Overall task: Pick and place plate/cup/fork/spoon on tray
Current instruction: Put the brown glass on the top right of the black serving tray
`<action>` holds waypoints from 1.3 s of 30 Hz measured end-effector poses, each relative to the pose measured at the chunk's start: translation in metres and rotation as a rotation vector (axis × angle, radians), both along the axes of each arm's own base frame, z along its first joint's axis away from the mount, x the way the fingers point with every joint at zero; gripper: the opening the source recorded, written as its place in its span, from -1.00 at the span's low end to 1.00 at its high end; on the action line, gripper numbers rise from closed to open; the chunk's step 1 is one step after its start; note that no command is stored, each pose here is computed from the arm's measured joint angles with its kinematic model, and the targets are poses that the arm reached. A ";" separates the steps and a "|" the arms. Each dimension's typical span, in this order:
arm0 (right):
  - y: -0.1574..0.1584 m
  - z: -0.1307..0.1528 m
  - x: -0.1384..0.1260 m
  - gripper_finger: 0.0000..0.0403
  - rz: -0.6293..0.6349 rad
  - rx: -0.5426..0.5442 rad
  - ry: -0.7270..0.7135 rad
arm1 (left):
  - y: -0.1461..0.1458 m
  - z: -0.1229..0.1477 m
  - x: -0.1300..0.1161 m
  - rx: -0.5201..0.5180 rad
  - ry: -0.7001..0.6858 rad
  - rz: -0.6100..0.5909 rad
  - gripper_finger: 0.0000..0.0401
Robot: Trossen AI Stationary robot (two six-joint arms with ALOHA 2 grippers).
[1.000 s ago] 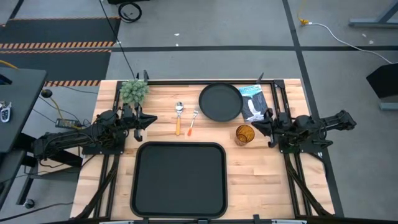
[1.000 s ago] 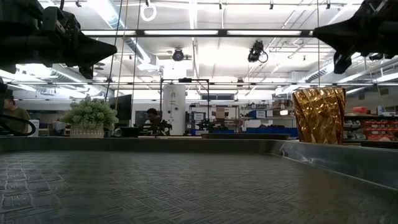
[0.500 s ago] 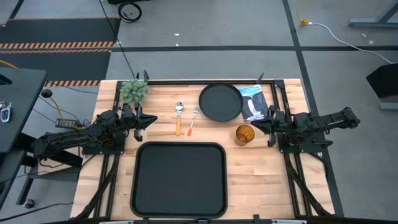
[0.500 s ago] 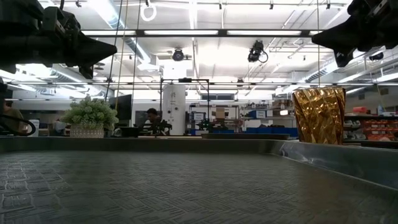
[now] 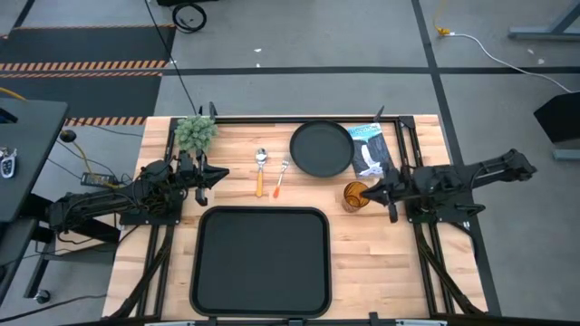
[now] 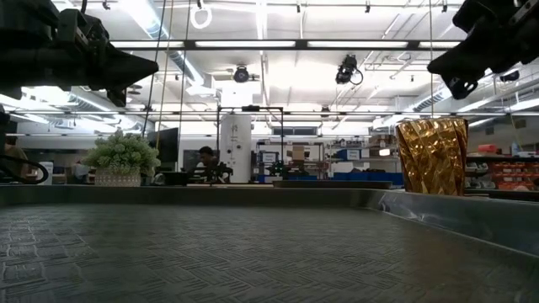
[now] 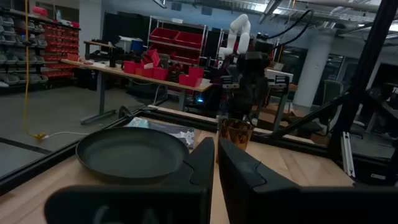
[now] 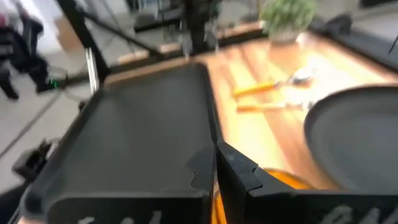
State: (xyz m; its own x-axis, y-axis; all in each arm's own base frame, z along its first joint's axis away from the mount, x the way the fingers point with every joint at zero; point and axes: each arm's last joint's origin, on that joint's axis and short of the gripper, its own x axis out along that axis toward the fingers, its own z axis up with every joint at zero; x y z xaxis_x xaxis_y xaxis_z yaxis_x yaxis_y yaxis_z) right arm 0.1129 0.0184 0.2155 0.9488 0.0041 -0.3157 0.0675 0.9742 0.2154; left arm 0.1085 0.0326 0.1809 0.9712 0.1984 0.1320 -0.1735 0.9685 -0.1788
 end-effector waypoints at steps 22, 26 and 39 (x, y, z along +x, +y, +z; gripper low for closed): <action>0.030 0.046 0.031 -0.80 0.072 -0.186 0.394 | 0.000 0.000 0.000 0.000 0.000 0.000 -0.85; 0.033 0.042 0.043 -0.79 0.106 -0.256 0.486 | 0.000 0.000 0.000 0.000 0.000 0.000 -0.85; 0.039 0.012 0.073 -0.28 0.181 -0.408 0.809 | 0.000 0.000 0.000 0.000 -0.001 0.000 -0.85</action>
State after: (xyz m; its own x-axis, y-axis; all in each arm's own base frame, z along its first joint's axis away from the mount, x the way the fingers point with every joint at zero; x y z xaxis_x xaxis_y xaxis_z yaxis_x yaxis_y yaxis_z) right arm 0.1857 0.0577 0.2272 0.4343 -0.1270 -0.8918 -0.1128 0.9745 -0.1938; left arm 0.1085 0.0326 0.1810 0.9711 0.1983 0.1326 -0.1733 0.9684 -0.1792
